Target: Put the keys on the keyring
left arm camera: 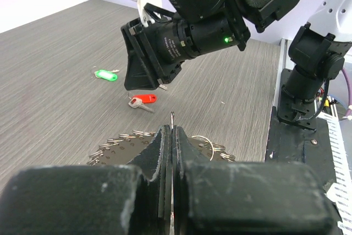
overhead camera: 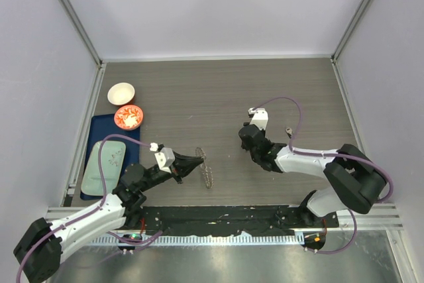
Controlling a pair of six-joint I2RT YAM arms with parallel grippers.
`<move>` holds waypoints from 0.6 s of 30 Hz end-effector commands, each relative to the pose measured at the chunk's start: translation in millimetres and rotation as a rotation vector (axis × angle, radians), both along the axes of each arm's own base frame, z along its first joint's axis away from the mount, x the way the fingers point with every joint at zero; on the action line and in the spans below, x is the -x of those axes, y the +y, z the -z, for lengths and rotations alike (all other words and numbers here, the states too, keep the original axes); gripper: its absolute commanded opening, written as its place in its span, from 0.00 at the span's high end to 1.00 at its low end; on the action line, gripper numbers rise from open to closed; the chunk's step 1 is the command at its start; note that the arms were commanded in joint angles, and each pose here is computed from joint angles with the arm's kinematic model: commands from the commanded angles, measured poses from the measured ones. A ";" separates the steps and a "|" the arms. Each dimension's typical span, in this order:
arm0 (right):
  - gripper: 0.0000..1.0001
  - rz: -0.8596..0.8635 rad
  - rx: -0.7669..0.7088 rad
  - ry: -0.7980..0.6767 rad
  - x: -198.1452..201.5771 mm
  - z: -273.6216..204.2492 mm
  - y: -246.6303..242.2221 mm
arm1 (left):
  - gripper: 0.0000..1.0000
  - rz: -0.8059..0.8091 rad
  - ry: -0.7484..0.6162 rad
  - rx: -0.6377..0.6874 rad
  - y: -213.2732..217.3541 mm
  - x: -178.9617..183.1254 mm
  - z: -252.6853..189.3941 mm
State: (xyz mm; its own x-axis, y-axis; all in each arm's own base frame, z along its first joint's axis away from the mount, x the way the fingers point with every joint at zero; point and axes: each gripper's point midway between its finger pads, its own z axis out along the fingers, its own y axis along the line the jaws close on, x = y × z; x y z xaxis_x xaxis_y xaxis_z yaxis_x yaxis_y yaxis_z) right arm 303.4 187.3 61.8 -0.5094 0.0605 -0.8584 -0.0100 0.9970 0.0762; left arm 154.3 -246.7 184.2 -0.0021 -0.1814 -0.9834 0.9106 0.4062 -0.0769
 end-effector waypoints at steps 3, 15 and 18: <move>0.69 0.050 -0.034 -0.041 -12.0 1.3 -1.5 | 1.00 -0.009 -0.035 0.046 3.5 2.2 -6.2; 0.75 0.052 0.009 -0.021 -14.8 15.6 -5.7 | 1.00 -0.013 -0.035 0.043 4.5 2.0 -5.7; 0.76 0.049 0.014 -0.014 -15.2 17.6 -4.6 | 1.00 -0.011 -0.034 0.042 4.3 2.3 -5.3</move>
State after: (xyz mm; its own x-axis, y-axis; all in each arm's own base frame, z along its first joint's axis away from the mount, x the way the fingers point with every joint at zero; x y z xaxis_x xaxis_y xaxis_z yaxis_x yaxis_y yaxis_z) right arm 307.3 179.5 34.0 -0.5381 0.0420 -0.8418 0.0175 0.9991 0.0387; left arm 153.5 -245.9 187.9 0.0074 -0.1910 -0.9816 0.9113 0.4055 -0.0720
